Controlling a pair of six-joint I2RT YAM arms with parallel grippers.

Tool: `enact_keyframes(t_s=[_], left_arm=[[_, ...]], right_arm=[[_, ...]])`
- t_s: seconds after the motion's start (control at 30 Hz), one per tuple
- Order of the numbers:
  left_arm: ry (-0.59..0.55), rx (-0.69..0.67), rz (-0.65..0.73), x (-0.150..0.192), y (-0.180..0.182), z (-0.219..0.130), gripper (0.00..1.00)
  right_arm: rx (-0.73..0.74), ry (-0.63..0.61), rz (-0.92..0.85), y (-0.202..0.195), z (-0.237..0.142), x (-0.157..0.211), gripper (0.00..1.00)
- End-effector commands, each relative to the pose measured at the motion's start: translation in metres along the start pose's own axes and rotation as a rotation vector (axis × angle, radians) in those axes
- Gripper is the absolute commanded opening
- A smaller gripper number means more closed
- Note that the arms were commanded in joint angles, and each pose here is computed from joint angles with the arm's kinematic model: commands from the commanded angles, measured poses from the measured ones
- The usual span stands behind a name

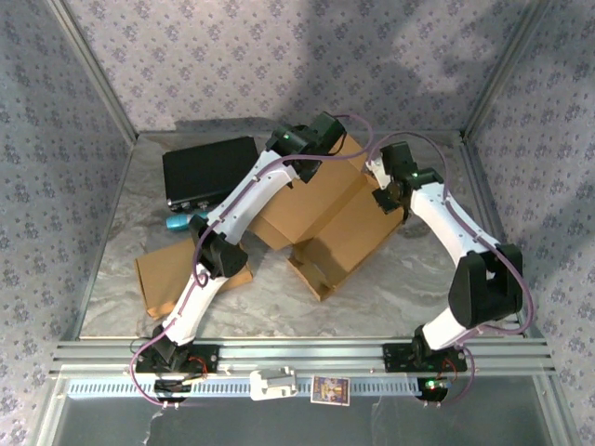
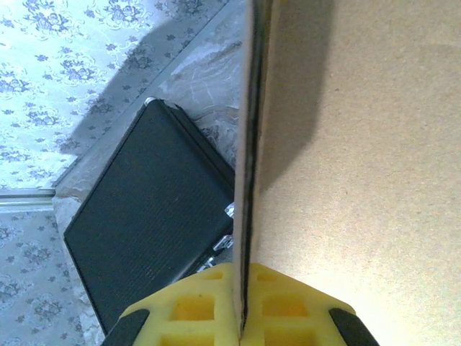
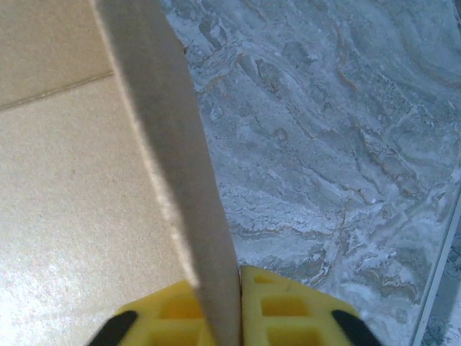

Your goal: Fold the paper box

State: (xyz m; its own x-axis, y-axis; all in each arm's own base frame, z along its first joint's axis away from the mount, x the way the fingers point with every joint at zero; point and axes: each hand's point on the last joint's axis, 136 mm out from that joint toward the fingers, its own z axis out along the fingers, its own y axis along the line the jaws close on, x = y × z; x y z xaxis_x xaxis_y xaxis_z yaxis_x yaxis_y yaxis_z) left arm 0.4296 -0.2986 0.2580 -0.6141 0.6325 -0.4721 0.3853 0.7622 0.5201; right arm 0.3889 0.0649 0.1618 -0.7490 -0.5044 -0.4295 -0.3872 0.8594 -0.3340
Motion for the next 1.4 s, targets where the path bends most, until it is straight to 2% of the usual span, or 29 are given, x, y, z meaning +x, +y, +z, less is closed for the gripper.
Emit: enact_keyframes(t_s=[0.0, 0.03, 0.13, 0.2, 0.3, 0.37, 0.5, 0.63, 0.73, 0.87, 1.03, 1.23, 1.37], left_arm=[[-0.046, -0.014, -0.050, -0.010, 0.003, -0.011, 0.21], [-0.063, -0.019, -0.078, -0.012, 0.007, -0.017, 0.33], [-0.164, 0.012, -0.234, -0.028, 0.028, -0.053, 0.51], [-0.255, 0.060, -0.362, -0.039, 0.046, -0.084, 0.57], [-0.357, 0.138, -0.473, -0.046, 0.066, -0.122, 0.60], [-0.372, 0.209, -0.557, -0.040, 0.079, -0.129, 0.60], [-0.357, 0.351, -0.763, -0.013, 0.110, -0.113, 0.58], [-0.248, 0.430, -1.004, 0.039, 0.134, -0.059, 0.47], [-0.212, 0.499, -1.121, 0.066, 0.139, -0.025, 0.43], [-0.181, 0.642, -1.326, 0.090, 0.137, 0.018, 0.42], [-0.209, 0.913, -1.363, 0.064, 0.108, 0.039, 0.44], [-0.175, 1.107, -1.305, 0.033, 0.069, 0.037, 0.44], [-0.227, 1.219, -1.347, 0.015, 0.063, 0.033, 0.44]], right_arm=[[0.016, 0.024, 0.058, -0.004, -0.001, -0.001, 0.00], [0.015, 0.026, 0.081, -0.005, 0.000, -0.001, 0.00], [-0.034, 0.012, 0.200, -0.011, 0.000, 0.002, 0.00], [-0.064, 0.001, 0.280, -0.019, 0.001, 0.006, 0.00], [-0.117, -0.027, 0.411, -0.030, 0.002, 0.016, 0.00], [-0.154, -0.046, 0.496, -0.036, 0.004, 0.021, 0.00], [-0.194, -0.071, 0.615, -0.043, 0.003, 0.027, 0.00], [-0.199, -0.145, 0.736, -0.061, -0.007, 0.017, 0.00], [-0.201, -0.165, 0.791, -0.069, -0.012, 0.016, 0.00], [-0.203, -0.212, 0.858, -0.080, -0.024, 0.008, 0.00], [-0.265, -0.264, 0.920, -0.080, -0.037, -0.008, 0.00], [-0.313, -0.292, 0.934, -0.074, -0.044, -0.019, 0.00], [-0.346, -0.295, 0.917, -0.067, -0.044, -0.022, 0.00]])
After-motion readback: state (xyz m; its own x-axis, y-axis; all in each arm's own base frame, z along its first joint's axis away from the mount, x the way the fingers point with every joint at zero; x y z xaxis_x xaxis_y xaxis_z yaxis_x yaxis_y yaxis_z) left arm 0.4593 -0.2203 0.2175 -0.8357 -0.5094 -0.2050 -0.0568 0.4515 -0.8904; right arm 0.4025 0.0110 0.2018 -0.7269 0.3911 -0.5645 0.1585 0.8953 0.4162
